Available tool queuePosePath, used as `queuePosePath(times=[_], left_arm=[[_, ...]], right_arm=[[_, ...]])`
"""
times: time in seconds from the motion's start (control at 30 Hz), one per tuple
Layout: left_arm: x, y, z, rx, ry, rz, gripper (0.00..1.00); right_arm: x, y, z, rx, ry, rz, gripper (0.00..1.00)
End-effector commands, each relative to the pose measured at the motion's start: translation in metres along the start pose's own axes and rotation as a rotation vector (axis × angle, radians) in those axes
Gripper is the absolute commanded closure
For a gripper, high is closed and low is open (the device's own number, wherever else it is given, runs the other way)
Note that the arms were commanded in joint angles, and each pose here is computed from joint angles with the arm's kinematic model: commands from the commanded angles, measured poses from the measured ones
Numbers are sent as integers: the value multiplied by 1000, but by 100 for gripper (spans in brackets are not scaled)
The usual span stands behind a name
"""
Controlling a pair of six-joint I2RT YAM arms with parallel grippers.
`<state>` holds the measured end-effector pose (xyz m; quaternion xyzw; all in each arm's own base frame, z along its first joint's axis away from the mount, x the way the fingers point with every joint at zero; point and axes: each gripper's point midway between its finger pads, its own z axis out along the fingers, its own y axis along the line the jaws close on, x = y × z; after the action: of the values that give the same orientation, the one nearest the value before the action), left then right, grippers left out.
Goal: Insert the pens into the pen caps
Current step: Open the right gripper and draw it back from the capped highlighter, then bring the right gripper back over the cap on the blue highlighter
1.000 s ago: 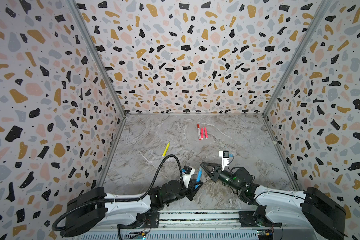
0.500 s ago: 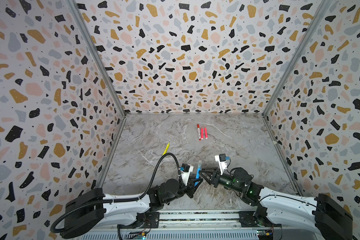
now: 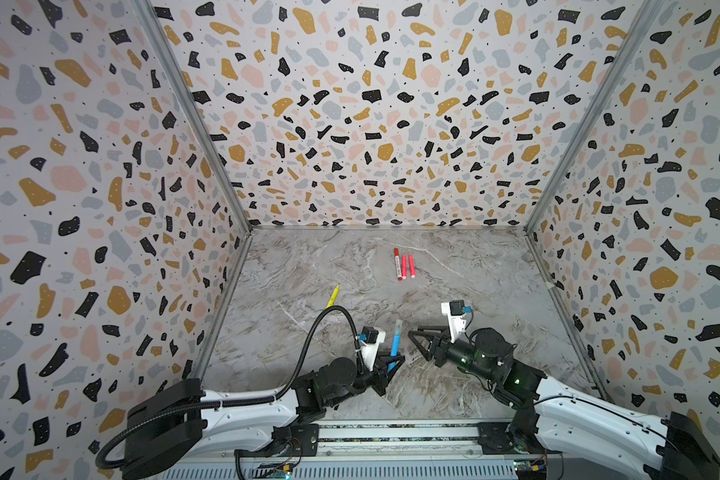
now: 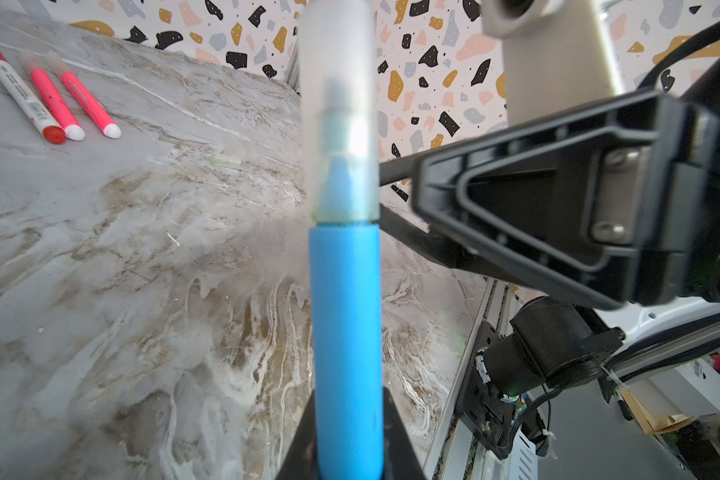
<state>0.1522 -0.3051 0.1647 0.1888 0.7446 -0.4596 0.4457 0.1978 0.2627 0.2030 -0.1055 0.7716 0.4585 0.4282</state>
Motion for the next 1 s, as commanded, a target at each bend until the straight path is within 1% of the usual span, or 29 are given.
queuePosePath(times=[0.0, 0.3, 0.47, 0.57, 0.7, 0.83, 0.97], left_arm=[[-24, 1, -11, -25, -95, 25, 100], [-56, 22, -50, -175, -198, 46, 100], [-73, 19, -64, -202, -216, 56, 100], [-70, 22, -65, -223, -189, 56, 100], [-65, 21, -64, -228, -144, 58, 100], [-59, 22, -64, -214, -134, 34, 100], [-55, 23, -64, -201, -140, 22, 100]], right_arm=[[2, -25, -5, 135, 50, -8, 44], [3, -39, -26, 174, 16, 21, 42], [-7, -36, -41, 180, -16, 15, 41], [-18, -28, -49, 162, -47, -3, 39], [-39, -11, -55, 149, -62, -78, 35], [-54, 8, -48, 118, -17, -147, 33], [-59, 34, -34, 21, 42, -166, 32]])
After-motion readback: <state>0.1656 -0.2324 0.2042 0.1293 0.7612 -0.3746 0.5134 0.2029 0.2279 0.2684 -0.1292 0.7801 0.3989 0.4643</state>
